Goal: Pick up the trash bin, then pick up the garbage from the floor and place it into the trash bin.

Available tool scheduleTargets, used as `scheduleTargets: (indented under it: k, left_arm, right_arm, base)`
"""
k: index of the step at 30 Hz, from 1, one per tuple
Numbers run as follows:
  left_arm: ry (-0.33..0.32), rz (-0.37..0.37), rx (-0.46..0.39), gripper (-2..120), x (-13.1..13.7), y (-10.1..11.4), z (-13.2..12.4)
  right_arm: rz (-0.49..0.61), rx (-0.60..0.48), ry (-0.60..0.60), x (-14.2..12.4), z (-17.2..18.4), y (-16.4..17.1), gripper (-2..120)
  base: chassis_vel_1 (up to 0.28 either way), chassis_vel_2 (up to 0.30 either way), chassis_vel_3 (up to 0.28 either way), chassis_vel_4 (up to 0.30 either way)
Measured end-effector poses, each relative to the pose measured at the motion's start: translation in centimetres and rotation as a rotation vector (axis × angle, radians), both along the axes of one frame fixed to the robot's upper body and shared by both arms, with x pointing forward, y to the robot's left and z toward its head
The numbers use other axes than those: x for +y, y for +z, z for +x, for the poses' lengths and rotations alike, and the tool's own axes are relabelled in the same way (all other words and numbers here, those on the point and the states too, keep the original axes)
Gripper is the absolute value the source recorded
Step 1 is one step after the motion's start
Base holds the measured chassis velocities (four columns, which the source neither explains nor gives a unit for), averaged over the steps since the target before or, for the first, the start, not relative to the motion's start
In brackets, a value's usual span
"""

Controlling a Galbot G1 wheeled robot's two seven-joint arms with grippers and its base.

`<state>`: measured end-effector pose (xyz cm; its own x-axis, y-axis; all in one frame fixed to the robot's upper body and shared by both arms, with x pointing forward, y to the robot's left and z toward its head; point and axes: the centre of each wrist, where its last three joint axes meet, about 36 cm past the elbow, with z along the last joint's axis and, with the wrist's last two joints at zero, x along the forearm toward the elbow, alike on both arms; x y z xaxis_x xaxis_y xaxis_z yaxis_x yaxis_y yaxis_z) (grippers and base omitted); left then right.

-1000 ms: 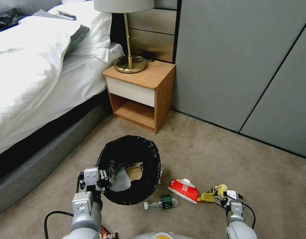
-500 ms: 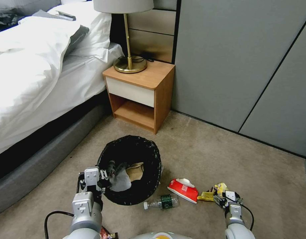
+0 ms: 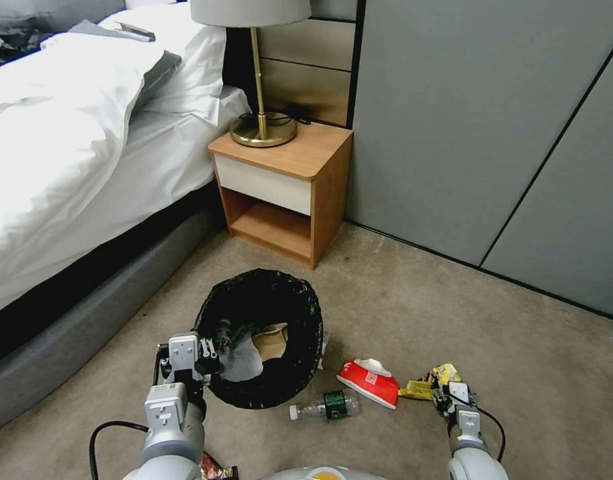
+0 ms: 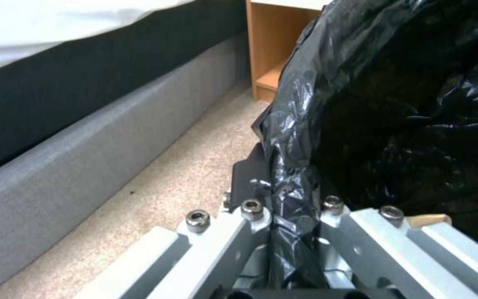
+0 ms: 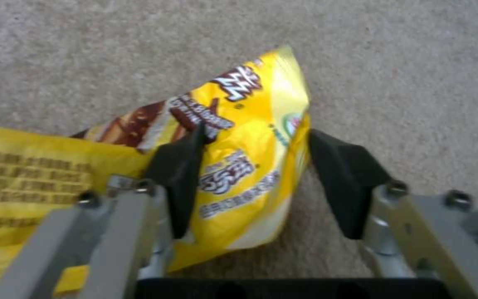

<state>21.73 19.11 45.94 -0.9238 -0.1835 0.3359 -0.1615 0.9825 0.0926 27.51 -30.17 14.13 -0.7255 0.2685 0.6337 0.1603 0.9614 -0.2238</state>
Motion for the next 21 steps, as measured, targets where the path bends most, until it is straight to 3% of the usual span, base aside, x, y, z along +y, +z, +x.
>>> scheduleTargets:
  k: [5, 12, 21]
  left_arm:
    - [0.0, 0.0, 0.002, 1, -0.01, -0.07, 0.01]
    - [-0.002, -0.002, 0.004, 1, -0.02, -0.07, -0.05]
    - [-0.003, -0.002, 0.007, 1, -0.03, -0.05, -0.18]
  right_arm:
    - [0.0, -0.002, 0.0, -0.02, -0.04, -0.06, 30]
    - [-0.01, -0.007, -0.009, -0.45, -0.07, -0.02, 0]
    - [-0.023, -0.028, -0.006, -0.41, -0.25, 0.3, 0]
  base:
    - [0.0, 0.0, 0.0, 0.0]
    - [0.0, 0.0, 0.0, 0.0]
    - [0.0, 0.0, 0.0, 0.0]
